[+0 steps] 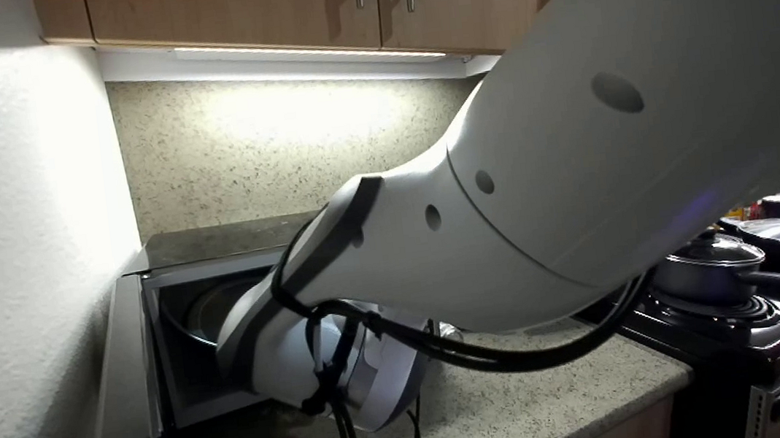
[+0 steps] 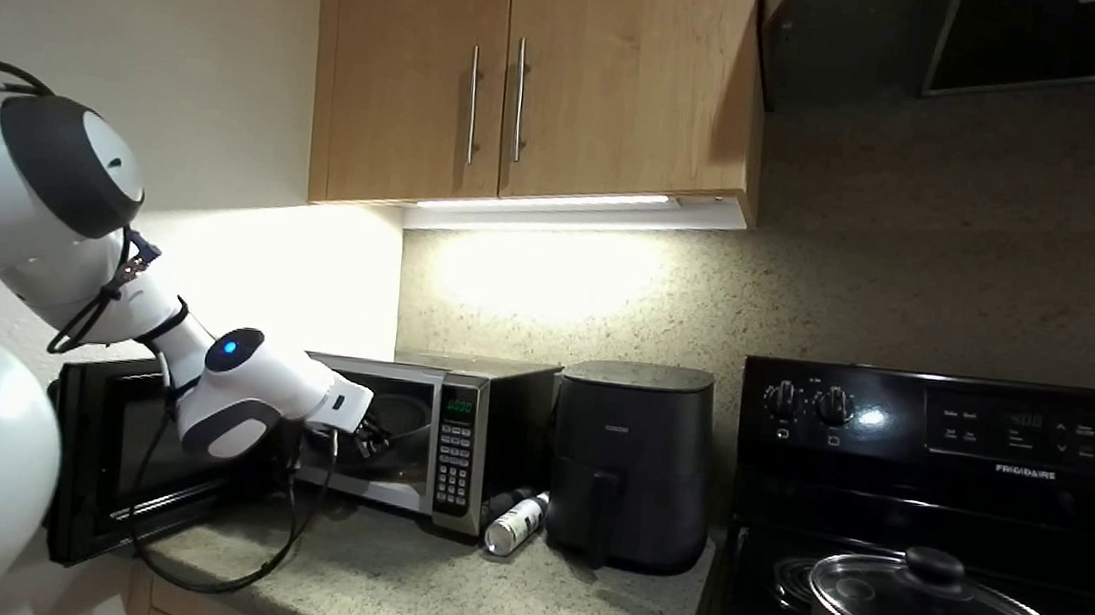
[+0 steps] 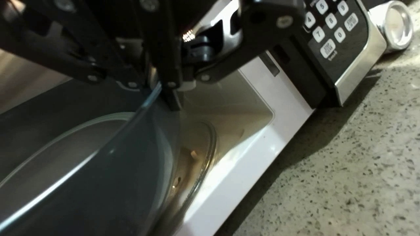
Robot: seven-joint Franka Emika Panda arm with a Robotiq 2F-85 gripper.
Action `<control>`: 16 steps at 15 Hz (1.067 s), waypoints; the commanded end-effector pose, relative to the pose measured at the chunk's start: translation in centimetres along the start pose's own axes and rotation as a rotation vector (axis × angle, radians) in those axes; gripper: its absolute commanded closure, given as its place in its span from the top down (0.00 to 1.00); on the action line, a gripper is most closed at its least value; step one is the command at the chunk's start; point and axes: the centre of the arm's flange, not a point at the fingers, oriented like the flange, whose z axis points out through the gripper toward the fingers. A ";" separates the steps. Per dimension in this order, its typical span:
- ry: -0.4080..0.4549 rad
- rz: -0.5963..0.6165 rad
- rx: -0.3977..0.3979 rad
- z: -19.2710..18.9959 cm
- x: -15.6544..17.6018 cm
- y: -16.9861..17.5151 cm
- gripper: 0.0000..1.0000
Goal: Open the microwave door, then put the bowl in the microwave
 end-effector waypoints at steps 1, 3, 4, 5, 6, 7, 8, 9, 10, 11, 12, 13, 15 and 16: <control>0.002 -0.119 0.044 -4.8 1.4 -2.1 0.39; 0.000 -0.153 0.064 -5.7 1.5 -3.6 0.51; 0.000 -0.165 0.074 -6.2 1.5 -4.2 0.58; 0.000 -0.172 0.083 -6.6 1.4 -4.6 0.64; 0.000 -0.178 0.092 -7.0 1.5 -5.0 0.72; -0.002 -0.184 0.099 -7.2 1.5 -5.3 0.77; -0.005 -0.189 0.108 -7.5 1.6 -5.5 0.84; -0.013 -0.194 0.115 -7.8 1.6 -5.7 0.90; -0.027 -0.202 0.122 -8.1 1.6 -5.9 0.97; -0.048 -0.220 0.134 -8.6 1.7 -6.1 0.99; -0.076 -0.247 0.147 -9.3 1.7 -6.3 1.00; -0.119 -0.285 0.161 -10.4 1.9 -6.5 1.00; -0.177 -0.351 0.179 -12.7 2.1 -7.0 1.00; -0.201 -0.376 0.194 -13.8 2.3 -7.2 1.00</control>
